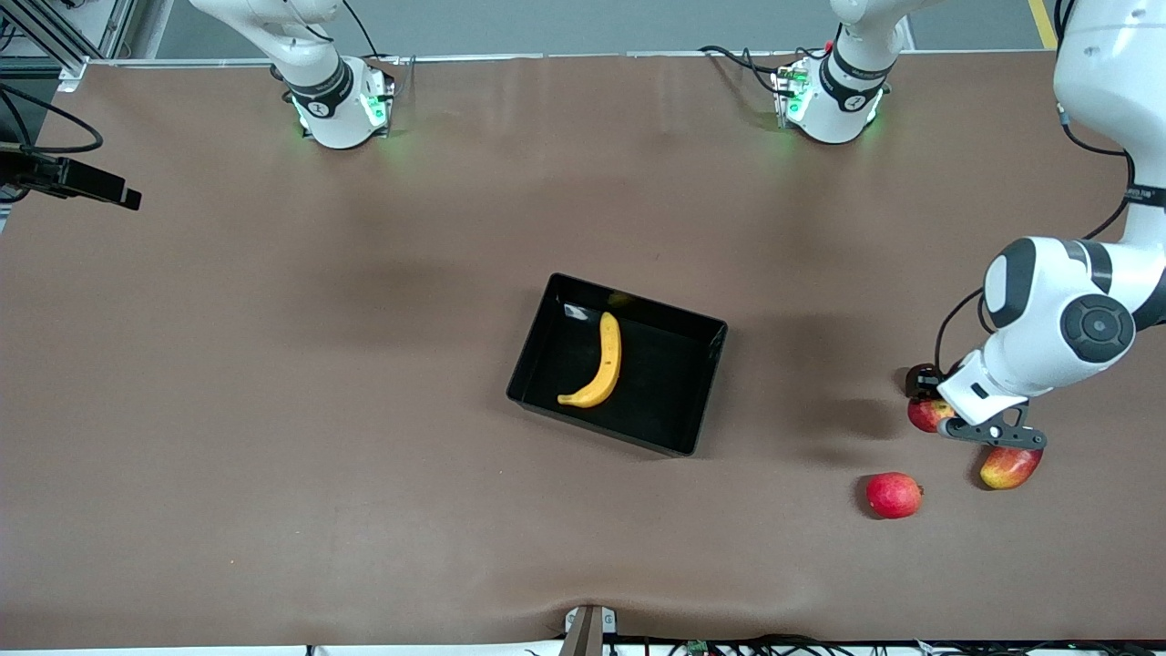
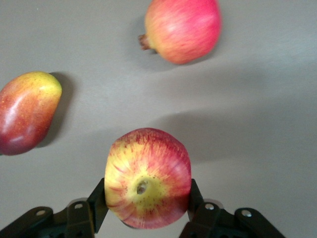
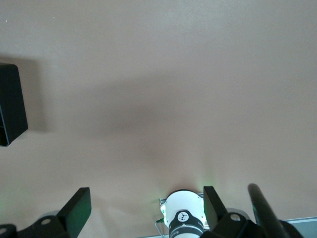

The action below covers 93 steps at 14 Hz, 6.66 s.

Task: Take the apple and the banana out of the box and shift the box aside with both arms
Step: 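Lift the red apple out of the tray toward the other fruits, then set the red apple beside the dark plum and open the left gripper, then move the left gripper into the tray and grasp the yellow banana, then lift the banana with the left gripper while the right gripper reaches the tray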

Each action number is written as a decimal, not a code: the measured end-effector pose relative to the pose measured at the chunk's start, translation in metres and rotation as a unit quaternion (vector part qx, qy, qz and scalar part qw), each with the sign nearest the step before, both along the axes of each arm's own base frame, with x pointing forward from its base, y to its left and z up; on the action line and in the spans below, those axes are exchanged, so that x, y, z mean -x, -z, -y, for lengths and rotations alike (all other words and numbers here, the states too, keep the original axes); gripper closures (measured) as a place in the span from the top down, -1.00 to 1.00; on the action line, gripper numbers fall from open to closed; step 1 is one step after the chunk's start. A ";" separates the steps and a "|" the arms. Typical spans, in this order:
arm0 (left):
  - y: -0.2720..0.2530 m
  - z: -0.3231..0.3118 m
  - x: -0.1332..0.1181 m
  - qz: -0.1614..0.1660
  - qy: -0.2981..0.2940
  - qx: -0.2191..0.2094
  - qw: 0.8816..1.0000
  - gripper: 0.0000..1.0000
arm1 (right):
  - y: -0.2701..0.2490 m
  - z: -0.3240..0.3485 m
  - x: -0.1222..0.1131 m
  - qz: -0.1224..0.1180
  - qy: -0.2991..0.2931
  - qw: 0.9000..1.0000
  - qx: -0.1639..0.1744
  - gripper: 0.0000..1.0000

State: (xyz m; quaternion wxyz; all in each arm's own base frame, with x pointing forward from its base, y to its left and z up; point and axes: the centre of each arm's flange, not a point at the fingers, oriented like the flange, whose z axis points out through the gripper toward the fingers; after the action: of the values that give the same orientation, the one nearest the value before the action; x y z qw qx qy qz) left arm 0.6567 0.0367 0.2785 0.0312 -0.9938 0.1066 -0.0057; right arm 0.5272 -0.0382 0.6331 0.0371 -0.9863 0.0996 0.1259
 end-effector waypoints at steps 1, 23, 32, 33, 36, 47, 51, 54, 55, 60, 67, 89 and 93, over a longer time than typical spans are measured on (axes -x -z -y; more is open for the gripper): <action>0.007 -0.013 -0.002 0.004 0.011 0.004 1.000 0.30 | 0.000 0.000 0.000 0.000 0.000 1.000 0.000 1.00; -0.077 0.023 -0.037 0.011 0.016 0.051 0.999 1.00 | 0.000 0.002 0.000 -0.001 0.001 1.000 0.000 1.00; -0.130 0.293 0.043 0.002 -0.048 0.074 0.996 1.00 | 0.000 0.002 0.000 -0.001 0.001 1.000 0.000 1.00; -0.126 0.319 0.054 0.000 -0.051 0.074 0.996 1.00 | 0.000 0.002 0.000 -0.001 0.002 1.000 0.000 1.00; -0.111 0.380 0.081 0.002 -0.052 0.070 0.996 1.00 | 0.000 0.002 0.000 -0.001 0.001 1.000 0.000 1.00; 0.008 0.479 0.103 0.000 -0.036 0.075 0.997 1.00 | 0.001 0.002 0.000 -0.002 0.001 1.000 0.000 1.00; 0.039 0.498 0.117 0.018 -0.031 0.052 0.998 1.00 | 0.001 0.002 0.000 -0.002 0.001 1.000 0.000 1.00; 0.051 0.502 0.116 0.021 -0.032 0.067 0.997 1.00 | 0.001 0.002 0.000 -0.002 0.001 1.000 0.000 1.00; 0.054 0.503 0.117 0.019 -0.034 0.067 0.997 1.00 | 0.001 0.002 0.000 -0.003 0.001 1.000 0.000 1.00; 0.065 0.508 0.123 0.012 -0.037 0.068 0.997 1.00 | 0.004 0.001 0.005 -0.024 0.000 1.000 -0.002 1.00; 0.096 0.514 0.130 0.012 -0.048 0.071 0.996 1.00 | 0.015 0.001 0.000 -0.036 -0.001 0.999 -0.003 1.00; -0.044 0.511 0.097 0.053 -0.065 0.092 0.992 -0.27 | 0.027 -0.017 -0.011 -0.038 -0.017 0.999 -0.010 1.00; -0.089 0.442 0.052 0.062 -0.086 0.093 0.990 -0.27 | 0.068 -0.072 -0.033 -0.037 -0.056 0.998 -0.015 1.00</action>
State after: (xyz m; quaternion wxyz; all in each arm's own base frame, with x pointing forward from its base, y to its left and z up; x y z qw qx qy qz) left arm 0.6044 -0.4052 0.3676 -0.0540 -0.9956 0.0173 -0.0749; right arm 0.5597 0.0342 0.5656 0.0408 -0.9845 0.0432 0.1652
